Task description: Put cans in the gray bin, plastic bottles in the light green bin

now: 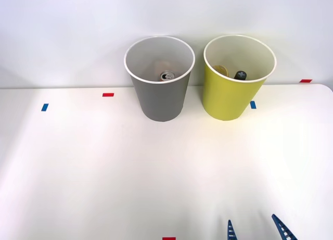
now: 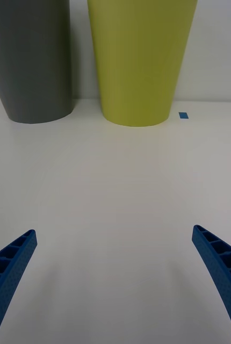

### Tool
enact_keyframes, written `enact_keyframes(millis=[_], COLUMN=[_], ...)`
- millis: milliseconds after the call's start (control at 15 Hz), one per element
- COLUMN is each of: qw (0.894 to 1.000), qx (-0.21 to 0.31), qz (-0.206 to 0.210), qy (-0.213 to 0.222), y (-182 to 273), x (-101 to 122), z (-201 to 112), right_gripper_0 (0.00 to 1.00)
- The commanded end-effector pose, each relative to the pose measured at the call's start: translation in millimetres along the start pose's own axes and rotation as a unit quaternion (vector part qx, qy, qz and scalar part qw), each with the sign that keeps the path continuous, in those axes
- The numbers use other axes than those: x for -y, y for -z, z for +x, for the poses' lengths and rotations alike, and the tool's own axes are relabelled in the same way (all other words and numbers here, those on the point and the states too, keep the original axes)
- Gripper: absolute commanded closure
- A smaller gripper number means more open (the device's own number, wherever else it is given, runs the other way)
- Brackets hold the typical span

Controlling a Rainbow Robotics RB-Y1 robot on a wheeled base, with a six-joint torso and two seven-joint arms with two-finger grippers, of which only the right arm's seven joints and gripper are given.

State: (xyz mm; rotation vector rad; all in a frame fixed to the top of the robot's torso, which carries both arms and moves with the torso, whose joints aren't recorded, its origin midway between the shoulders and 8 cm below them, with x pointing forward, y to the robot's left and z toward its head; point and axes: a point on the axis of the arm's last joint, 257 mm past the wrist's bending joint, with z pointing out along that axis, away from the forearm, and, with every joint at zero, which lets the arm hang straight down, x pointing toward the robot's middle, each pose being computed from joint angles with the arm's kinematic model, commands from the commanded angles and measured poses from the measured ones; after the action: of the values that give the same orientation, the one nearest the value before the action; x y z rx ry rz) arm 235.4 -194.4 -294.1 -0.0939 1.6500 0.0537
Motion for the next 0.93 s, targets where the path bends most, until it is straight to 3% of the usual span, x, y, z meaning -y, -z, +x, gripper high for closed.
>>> enact_keyframes(millis=[67,933], qw=[1.0,1.0], qx=[0.0,0.0], qz=[0.0,0.0], qy=[0.0,0.0], y=[0.0,0.0], x=[0.0,0.0], z=[0.0,0.0], right_gripper_0=[0.0,0.0])
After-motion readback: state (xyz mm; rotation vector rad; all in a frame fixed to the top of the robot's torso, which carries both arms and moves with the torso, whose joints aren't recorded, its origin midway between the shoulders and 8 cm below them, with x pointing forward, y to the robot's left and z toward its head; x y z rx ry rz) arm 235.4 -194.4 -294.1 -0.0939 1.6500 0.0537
